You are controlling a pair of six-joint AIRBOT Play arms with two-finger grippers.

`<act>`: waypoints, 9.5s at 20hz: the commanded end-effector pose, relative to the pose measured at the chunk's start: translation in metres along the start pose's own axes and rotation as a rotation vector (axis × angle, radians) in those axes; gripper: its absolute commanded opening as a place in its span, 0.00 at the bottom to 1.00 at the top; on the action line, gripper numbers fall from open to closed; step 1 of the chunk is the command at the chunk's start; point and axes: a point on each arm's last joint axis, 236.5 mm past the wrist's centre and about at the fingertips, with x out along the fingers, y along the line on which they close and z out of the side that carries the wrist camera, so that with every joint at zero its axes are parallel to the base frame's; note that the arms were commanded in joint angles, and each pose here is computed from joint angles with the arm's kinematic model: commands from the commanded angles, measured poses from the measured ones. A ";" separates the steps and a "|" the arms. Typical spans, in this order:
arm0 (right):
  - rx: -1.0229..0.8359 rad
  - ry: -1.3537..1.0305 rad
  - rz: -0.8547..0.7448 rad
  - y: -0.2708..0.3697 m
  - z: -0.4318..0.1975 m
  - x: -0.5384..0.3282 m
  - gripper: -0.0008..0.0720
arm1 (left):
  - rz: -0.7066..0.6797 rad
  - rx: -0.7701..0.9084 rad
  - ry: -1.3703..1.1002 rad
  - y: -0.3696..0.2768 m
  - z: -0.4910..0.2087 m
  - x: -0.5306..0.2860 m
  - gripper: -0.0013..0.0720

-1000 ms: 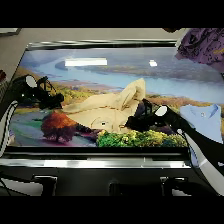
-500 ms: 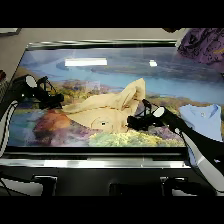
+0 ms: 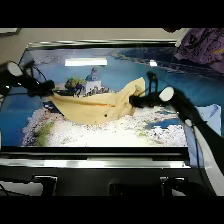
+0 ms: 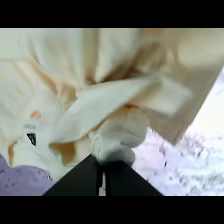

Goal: Fold the clothes and pants, and hang the long-sleeved shirts on hangers.

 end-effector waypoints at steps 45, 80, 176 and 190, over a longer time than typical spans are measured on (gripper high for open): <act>0.092 0.366 0.044 -0.083 0.048 -0.069 0.74 | 0.088 -0.138 -0.014 0.064 0.050 0.040 0.05; 0.467 0.335 0.206 -0.101 -0.150 -0.012 0.06 | 0.102 -0.145 0.069 0.066 0.030 0.041 0.05; 0.245 -0.041 -0.156 -0.089 0.109 0.091 0.06 | 0.088 0.087 -0.221 0.010 0.104 0.108 0.05; 0.183 0.263 -0.057 -0.162 0.025 -0.087 0.76 | -0.097 -0.125 -0.189 0.121 0.026 -0.063 0.80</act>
